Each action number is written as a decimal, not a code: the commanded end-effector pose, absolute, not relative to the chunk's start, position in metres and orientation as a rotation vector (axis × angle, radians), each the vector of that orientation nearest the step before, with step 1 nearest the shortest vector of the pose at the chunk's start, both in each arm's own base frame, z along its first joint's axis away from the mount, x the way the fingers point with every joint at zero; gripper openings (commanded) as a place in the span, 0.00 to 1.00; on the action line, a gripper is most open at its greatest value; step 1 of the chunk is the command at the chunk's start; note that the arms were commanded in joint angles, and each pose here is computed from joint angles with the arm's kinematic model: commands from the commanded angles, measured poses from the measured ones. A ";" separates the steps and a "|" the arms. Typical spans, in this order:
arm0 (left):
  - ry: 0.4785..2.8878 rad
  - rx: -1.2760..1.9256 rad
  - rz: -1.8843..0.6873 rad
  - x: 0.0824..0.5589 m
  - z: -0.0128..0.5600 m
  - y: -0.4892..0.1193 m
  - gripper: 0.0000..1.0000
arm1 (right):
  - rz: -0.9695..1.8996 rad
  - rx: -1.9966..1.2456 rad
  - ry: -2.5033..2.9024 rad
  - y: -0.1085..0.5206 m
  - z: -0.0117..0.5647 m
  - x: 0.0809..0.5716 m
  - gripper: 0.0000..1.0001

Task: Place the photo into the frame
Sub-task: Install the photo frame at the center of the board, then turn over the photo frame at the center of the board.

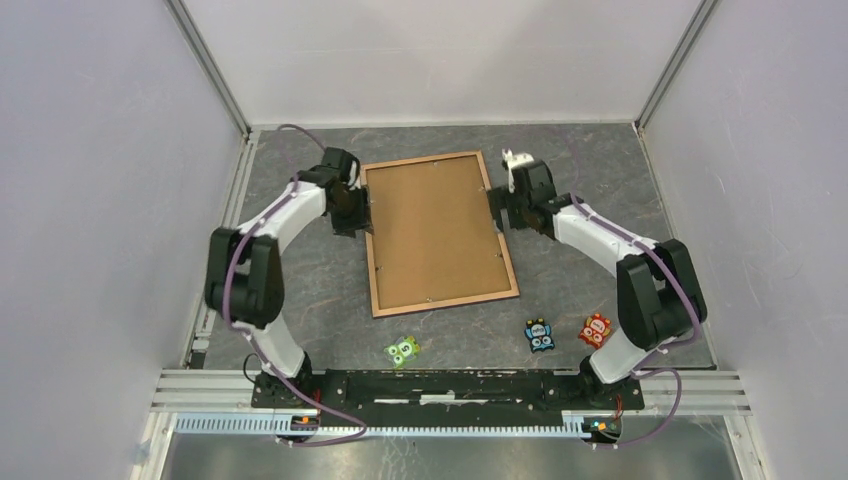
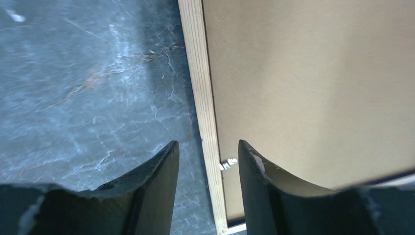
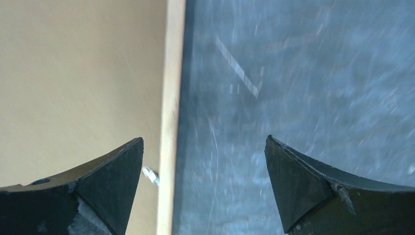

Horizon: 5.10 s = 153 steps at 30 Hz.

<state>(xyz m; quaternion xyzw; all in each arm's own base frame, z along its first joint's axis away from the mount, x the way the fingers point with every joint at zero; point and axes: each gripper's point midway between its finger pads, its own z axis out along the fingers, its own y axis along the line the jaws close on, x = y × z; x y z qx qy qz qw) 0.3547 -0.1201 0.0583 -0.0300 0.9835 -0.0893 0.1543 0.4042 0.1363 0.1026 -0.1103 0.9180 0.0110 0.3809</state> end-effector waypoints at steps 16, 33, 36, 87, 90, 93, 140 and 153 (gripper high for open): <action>2.152 0.087 -0.923 0.339 0.222 -0.179 0.71 | 0.140 -0.295 2.412 0.111 0.051 0.294 0.83; 2.185 0.162 -1.077 0.320 0.217 -0.213 0.73 | 0.288 -0.281 2.379 0.131 0.041 0.278 0.70; 2.178 0.162 -1.096 0.318 0.215 -0.217 0.71 | 0.250 -0.271 2.374 0.128 0.037 0.281 0.65; 1.563 1.219 0.347 0.198 0.108 -0.394 0.92 | 0.556 -0.074 2.314 0.174 0.112 0.282 0.00; 1.505 1.259 0.554 0.209 0.097 -0.396 0.89 | 0.561 -0.070 2.301 0.174 0.115 0.282 0.00; 1.466 1.282 0.639 0.215 0.087 -0.400 0.88 | 0.556 -0.069 2.293 0.174 0.119 0.283 0.00; 1.620 0.655 -0.376 0.233 0.287 -0.299 0.02 | 0.183 -0.023 1.673 0.078 0.349 0.271 0.81; 1.614 0.044 -0.924 0.255 0.300 -0.227 0.02 | 0.226 -0.047 1.747 0.089 0.312 0.272 0.81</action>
